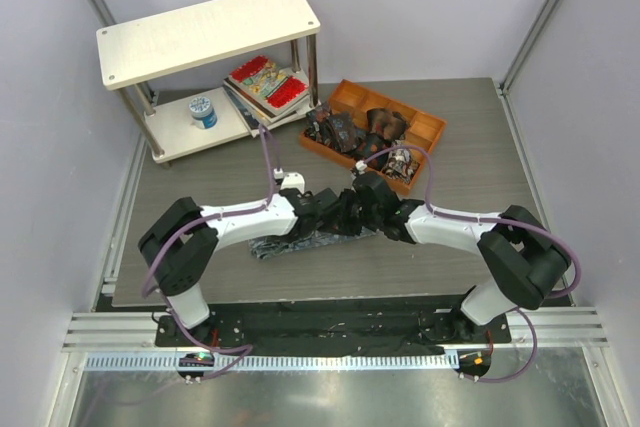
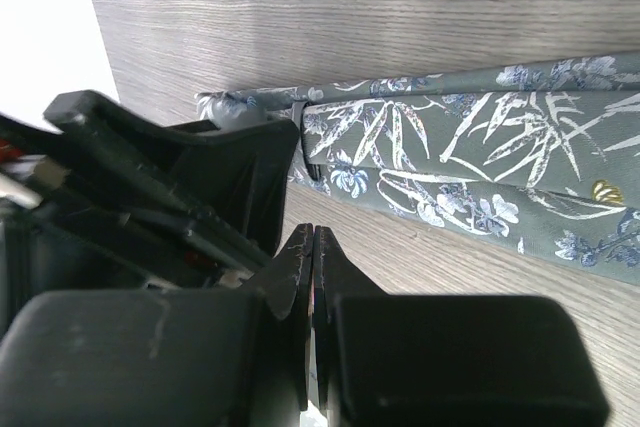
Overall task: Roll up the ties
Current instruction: Roll the tie at the center of the board.
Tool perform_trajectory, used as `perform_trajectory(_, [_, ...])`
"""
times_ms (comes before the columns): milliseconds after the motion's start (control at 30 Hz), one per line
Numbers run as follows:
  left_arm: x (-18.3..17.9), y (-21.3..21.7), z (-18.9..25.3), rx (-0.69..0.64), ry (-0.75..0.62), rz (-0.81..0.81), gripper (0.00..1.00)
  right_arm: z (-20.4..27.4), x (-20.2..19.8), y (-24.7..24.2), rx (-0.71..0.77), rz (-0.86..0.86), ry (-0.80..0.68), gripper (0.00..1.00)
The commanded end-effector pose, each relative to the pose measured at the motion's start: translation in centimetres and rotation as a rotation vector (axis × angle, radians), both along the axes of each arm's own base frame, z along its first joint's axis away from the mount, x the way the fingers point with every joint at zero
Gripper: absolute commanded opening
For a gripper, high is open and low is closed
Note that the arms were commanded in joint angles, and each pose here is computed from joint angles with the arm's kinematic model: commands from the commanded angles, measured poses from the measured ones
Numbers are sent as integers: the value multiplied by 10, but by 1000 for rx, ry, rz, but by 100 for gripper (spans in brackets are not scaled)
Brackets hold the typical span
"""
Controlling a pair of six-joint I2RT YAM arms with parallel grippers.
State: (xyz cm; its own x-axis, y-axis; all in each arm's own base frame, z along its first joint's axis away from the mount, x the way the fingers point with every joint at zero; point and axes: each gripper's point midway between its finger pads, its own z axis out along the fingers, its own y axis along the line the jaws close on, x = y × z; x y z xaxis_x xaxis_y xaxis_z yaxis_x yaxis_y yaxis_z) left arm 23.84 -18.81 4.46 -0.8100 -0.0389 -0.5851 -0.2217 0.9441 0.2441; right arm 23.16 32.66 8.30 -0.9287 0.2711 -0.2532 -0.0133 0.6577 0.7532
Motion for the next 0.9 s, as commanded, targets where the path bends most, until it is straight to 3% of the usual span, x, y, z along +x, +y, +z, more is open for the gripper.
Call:
perform_trajectory(0, [7,-13,32,-102,-75,-8,69,20,6,4,57,8,-79,5])
perform_trajectory(133, [6,-8,62,-145,-127,-31,78,31,5,12,107,34,-102,5])
perform_trajectory(400, [-4,20,94,-157,-176,-32,80,51,7,39,131,95,-155,6])
perform_trajectory(867, [-36,85,82,-254,-198,32,81,60,-2,132,128,267,-192,6])
